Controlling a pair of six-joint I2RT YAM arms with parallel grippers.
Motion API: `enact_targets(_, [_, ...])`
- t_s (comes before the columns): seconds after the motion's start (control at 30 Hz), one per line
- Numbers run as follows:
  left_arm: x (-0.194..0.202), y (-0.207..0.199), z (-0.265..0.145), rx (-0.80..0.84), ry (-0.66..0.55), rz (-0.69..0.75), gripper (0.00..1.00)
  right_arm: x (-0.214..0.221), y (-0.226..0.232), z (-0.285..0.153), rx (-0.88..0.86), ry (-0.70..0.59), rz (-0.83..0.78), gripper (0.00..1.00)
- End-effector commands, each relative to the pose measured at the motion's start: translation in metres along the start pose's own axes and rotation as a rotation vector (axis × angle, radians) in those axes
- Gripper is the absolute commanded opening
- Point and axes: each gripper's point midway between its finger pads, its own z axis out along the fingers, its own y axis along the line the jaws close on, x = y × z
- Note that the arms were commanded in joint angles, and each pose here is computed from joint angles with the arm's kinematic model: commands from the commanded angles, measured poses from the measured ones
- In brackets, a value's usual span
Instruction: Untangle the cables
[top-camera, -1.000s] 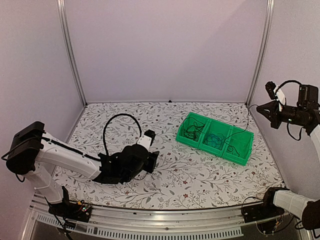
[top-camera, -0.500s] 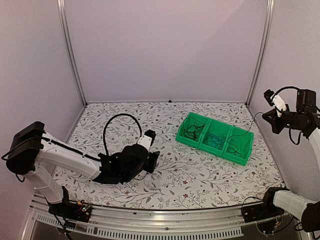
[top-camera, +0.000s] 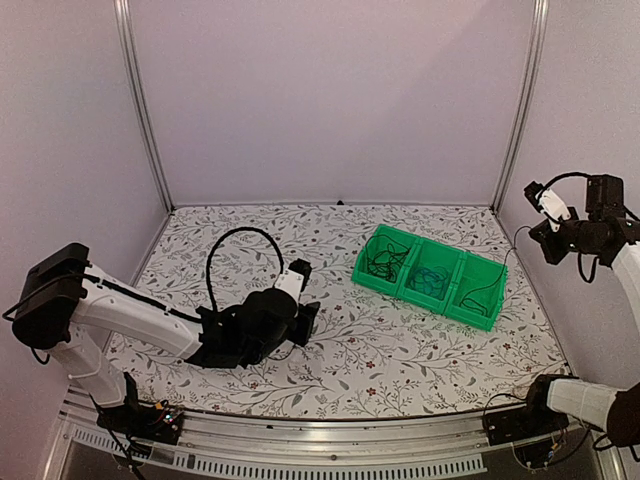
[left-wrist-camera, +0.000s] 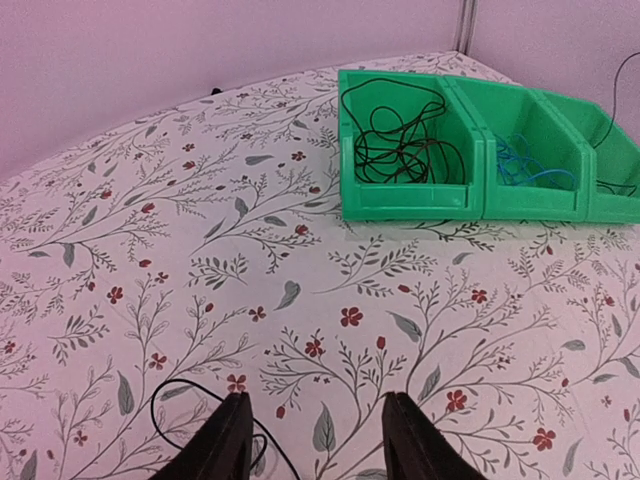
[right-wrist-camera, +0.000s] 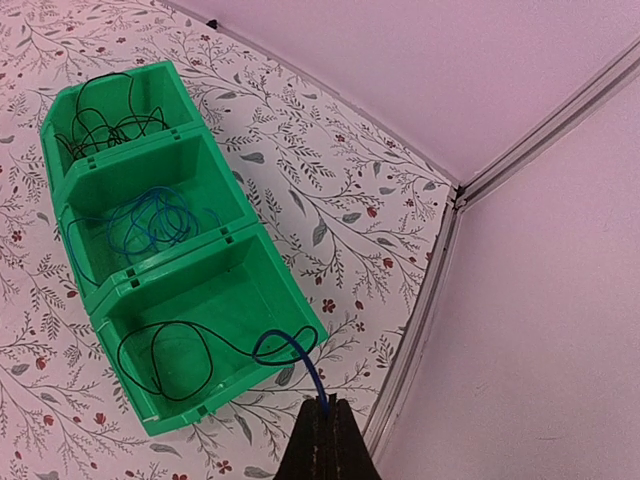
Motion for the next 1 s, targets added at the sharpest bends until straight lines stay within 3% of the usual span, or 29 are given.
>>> enact_targets(0.0, [0.002, -0.007, 0.0, 0.018, -0.011, -0.014, 0.46, -0.015, 0.001, 0.008, -0.053, -0.067, -0.001, 0.0])
enact_targets(0.2, [0.004, -0.008, 0.0, 0.019, -0.003, -0.01, 0.46, -0.007, 0.034, 0.044, -0.294, -0.085, 0.082, 0.0])
enact_targets(0.4, [0.006, -0.005, -0.002, 0.013, 0.002, -0.011, 0.46, 0.019, 0.051, 0.083, -0.404, -0.039, 0.163, 0.0])
enact_targets(0.97, [0.003, -0.006, -0.002, 0.003, 0.018, -0.006, 0.46, 0.1, 0.081, 0.16, -0.461, 0.184, 0.263, 0.0])
